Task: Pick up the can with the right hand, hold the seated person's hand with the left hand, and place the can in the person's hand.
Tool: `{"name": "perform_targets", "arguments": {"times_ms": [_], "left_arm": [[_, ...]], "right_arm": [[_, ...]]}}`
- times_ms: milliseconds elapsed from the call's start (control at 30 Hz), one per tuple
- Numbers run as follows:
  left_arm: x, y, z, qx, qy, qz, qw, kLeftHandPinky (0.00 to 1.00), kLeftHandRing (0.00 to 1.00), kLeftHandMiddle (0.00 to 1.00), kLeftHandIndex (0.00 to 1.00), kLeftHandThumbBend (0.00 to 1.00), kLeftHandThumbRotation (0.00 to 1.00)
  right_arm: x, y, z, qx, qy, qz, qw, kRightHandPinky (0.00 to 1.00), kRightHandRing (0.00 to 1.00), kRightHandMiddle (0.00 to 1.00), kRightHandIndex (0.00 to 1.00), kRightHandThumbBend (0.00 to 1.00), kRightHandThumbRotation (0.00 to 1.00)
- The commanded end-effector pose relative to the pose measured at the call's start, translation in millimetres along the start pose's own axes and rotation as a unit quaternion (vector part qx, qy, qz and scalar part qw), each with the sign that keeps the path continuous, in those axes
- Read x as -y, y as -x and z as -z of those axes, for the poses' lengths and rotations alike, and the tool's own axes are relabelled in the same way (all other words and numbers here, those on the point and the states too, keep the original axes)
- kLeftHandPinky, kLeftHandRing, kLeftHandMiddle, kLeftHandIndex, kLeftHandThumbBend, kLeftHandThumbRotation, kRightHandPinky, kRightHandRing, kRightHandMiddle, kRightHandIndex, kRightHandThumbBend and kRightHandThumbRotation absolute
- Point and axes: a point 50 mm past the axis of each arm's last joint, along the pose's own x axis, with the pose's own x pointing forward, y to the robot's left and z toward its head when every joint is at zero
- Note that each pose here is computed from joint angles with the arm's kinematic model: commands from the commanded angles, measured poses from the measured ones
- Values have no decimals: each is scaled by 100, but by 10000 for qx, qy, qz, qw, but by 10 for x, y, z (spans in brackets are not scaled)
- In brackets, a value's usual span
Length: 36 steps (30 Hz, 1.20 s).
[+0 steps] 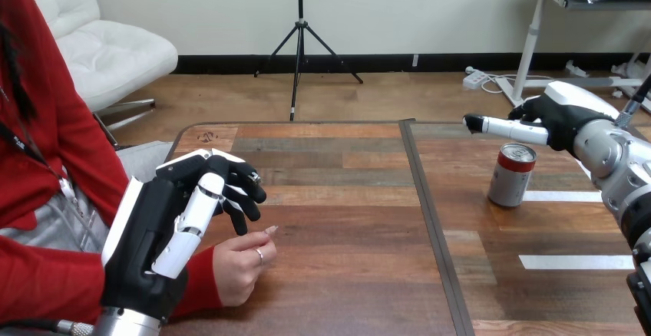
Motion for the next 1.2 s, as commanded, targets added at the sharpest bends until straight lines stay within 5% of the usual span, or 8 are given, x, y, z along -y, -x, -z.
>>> {"name": "perform_targets", "arguments": {"times_ms": [0, 1167], "left_arm": [[13, -135, -100, 395, -62, 82, 9992, 25, 38, 45, 45, 18, 73], [9, -124, -102, 398, -54, 102, 9991, 25, 38, 44, 44, 15, 73]], "right_arm": [[188, 15, -35, 93, -60, 171, 9998, 85, 90, 91, 88, 96, 100], [49, 1, -45, 116, 113, 51, 9999, 74, 79, 80, 77, 97, 100]]}}
